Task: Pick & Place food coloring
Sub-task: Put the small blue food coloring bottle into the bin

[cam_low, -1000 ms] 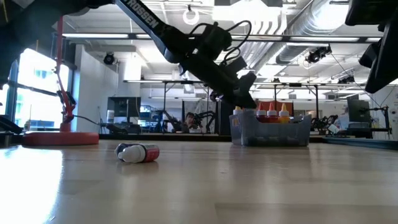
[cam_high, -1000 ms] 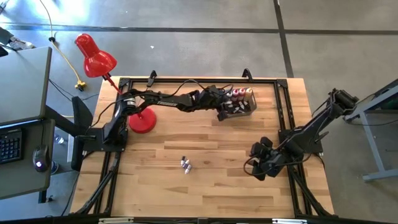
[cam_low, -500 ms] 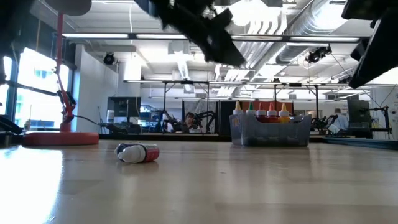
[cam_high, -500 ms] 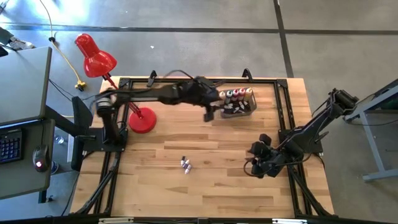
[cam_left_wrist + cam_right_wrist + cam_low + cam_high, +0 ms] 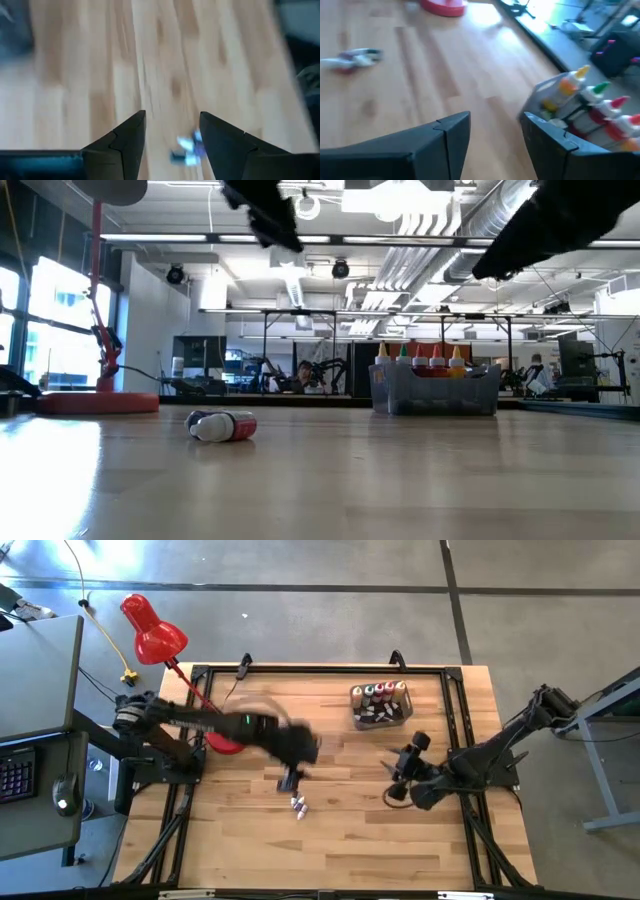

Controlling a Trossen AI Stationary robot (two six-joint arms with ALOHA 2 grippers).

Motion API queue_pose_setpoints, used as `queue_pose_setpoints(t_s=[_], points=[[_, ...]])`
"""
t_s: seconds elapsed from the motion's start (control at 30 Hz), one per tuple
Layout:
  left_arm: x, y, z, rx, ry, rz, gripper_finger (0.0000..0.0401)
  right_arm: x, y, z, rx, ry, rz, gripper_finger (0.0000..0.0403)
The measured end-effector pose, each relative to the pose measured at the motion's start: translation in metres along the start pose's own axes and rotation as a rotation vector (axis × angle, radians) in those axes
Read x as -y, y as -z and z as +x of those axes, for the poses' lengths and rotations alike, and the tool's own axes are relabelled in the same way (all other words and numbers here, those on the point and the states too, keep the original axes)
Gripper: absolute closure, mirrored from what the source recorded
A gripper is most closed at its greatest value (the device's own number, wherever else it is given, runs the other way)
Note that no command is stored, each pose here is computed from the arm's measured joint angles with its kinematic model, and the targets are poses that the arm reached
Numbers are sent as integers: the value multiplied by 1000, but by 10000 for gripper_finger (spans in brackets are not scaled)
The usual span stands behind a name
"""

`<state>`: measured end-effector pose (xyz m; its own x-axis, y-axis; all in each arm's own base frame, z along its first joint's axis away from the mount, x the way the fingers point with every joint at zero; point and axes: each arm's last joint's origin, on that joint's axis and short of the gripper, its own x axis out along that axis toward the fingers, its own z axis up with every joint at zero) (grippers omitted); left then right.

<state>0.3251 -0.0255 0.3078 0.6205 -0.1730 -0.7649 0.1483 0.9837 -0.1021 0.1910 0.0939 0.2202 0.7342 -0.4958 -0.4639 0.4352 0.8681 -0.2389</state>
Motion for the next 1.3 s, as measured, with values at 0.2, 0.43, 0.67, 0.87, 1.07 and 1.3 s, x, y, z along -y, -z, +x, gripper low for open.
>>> queue_pose_setpoints(t_s=[0.2,0.43,0.67,0.87,1.07,1.3], points=[[52,51,40,-142,-199,-235,219,9,-4,13,-42,23,78,231],[55,77,71,-170,-192,-597,219,17,-6,24,-90,24,94,231],[52,94,94,-235,-261,-621,219,27,-12,36,-90,60,43,231],[53,93,109,-209,-243,-625,219,34,-17,46,-88,74,21,231],[51,98,117,-231,-274,-635,219,35,-18,52,-123,-8,56,231],[50,106,122,-296,-310,-623,219,34,-16,56,-147,-55,62,231]])
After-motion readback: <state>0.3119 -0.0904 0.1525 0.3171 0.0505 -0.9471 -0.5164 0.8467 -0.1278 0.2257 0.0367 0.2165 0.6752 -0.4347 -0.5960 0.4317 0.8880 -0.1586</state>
